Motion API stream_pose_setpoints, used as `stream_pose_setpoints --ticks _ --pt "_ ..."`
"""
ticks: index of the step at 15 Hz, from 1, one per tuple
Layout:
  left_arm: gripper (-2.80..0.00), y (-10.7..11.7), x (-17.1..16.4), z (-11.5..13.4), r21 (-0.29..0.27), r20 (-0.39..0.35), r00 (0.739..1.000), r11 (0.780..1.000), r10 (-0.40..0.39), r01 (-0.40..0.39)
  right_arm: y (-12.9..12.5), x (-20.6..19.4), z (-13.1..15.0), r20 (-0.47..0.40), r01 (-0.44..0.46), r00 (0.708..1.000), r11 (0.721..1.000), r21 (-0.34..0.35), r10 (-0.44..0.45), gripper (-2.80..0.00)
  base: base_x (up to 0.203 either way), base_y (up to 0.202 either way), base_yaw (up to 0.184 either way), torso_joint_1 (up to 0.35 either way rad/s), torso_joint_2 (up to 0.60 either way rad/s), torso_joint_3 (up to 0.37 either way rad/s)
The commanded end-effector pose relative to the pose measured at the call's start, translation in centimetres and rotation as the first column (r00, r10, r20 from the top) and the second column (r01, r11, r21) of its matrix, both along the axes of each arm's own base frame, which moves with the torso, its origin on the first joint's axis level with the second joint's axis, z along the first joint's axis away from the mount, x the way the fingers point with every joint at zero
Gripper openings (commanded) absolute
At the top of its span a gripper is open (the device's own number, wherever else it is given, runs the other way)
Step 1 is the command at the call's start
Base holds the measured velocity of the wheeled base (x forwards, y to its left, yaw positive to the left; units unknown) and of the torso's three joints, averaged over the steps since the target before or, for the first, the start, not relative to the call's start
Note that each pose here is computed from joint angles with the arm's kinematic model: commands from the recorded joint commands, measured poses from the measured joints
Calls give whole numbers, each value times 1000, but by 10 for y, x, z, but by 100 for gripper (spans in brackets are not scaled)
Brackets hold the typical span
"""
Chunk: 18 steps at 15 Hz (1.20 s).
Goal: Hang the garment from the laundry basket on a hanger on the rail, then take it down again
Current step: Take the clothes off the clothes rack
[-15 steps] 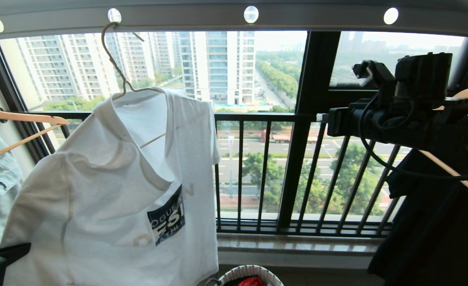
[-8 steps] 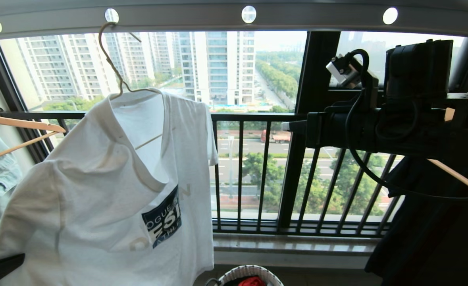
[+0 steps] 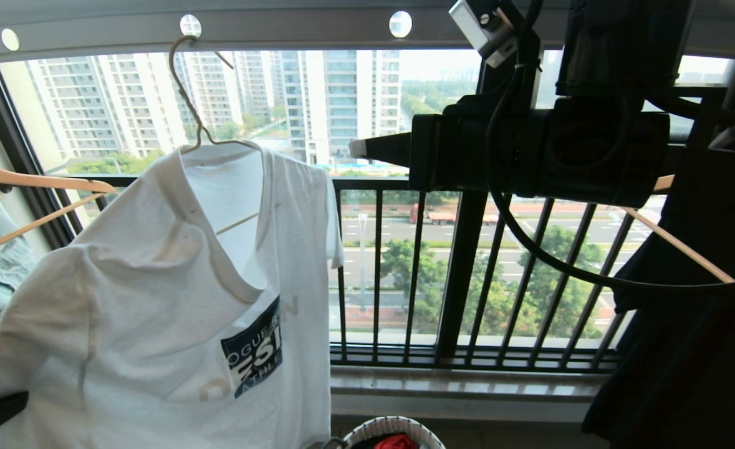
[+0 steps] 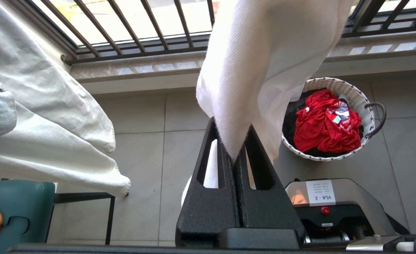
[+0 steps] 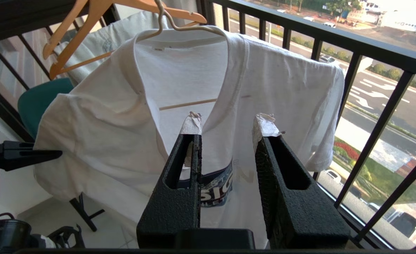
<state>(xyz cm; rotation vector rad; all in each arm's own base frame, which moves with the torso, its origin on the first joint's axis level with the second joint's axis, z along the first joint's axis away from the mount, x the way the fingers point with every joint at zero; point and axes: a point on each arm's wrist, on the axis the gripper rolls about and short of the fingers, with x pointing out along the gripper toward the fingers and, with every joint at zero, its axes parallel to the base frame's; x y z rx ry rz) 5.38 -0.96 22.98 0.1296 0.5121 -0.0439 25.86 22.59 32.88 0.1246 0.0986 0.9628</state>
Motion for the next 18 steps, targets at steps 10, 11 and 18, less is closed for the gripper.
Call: stream_pose_setpoints --ticks 10,11,18 --pt "-280 2 -8 2 -9 30 1000 1000 2 -2 102 29 -13 182 -150 971 988 -26 153 0 0 0 0 0 0 0" --pt "-280 2 -8 1 -9 30 1000 1000 2 -2 106 27 -15 215 -156 963 986 -53 164 0 0 0 0 0 0 0" --pt "-280 3 -18 2 -49 62 996 997 -59 62 115 26 -13 341 -164 925 986 -37 166 0 0 0 0 0 0 0"
